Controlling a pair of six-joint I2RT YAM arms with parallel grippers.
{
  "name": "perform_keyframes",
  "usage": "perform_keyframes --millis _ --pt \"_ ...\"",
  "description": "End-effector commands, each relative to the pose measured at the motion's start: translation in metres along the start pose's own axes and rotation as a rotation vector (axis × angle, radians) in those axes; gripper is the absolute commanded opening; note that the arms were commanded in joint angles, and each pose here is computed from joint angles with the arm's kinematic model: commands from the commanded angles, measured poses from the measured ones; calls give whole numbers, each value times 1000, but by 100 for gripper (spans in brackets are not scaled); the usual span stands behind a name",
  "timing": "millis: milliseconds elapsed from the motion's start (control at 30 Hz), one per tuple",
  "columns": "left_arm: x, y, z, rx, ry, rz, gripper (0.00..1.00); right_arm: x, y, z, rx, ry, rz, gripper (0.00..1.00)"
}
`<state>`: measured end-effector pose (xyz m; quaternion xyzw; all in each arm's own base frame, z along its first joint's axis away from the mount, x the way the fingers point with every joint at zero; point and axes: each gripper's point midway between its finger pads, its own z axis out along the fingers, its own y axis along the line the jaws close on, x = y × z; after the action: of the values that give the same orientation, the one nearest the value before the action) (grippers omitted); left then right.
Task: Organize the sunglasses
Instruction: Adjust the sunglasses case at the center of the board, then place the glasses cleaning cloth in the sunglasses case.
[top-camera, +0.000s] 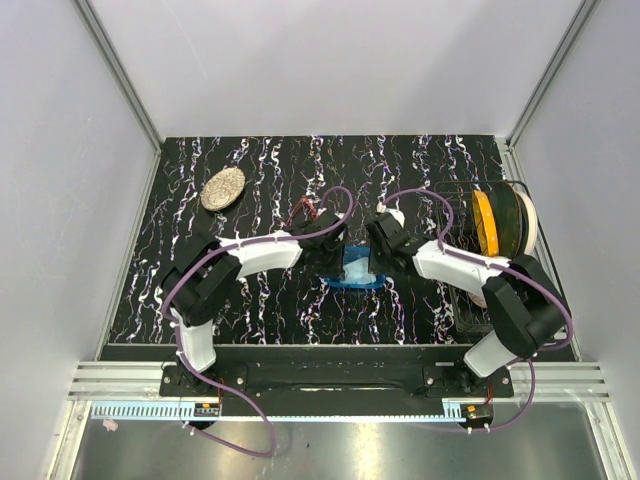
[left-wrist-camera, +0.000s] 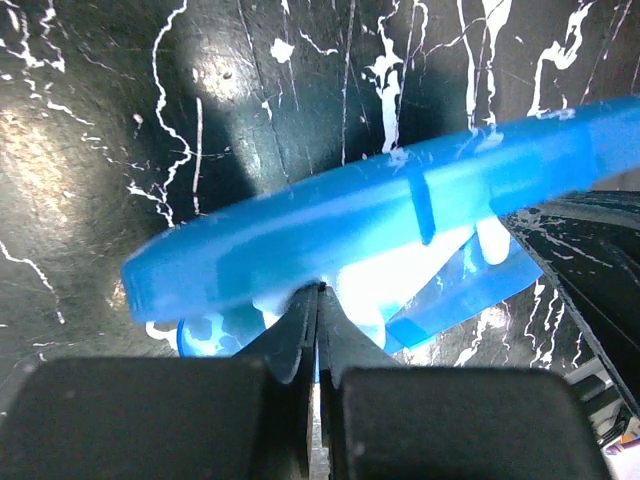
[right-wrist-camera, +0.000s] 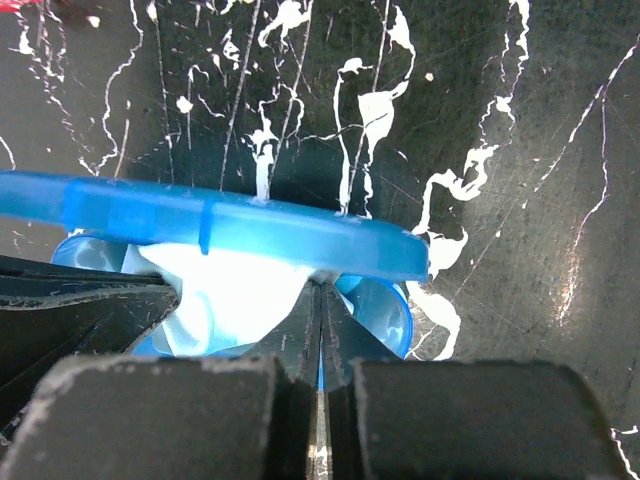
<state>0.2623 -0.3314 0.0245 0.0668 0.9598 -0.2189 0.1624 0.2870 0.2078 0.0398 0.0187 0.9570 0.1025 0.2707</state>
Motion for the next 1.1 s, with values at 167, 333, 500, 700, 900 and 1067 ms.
perform_keyframes --millis 167,333,500,700,900,1067 --pt "-30 -27 -34 53 -142 55 0 -21 13 -17 -106 -125 61 0" --pt "-38 -27 -43 34 -175 62 0 -30 13 -28 -129 -193 96 0" --pt "-51 -26 -50 0 -223 78 0 -41 15 -36 -148 -250 99 0" --pt "-68 -25 -59 -57 -252 104 0 -61 21 -45 -149 -296 84 0" --pt "-72 -31 -79 -55 -256 125 0 -74 26 -62 -148 -307 62 0" --pt "-68 -36 -93 -32 -238 131 0 -75 28 -74 -151 -276 44 0"
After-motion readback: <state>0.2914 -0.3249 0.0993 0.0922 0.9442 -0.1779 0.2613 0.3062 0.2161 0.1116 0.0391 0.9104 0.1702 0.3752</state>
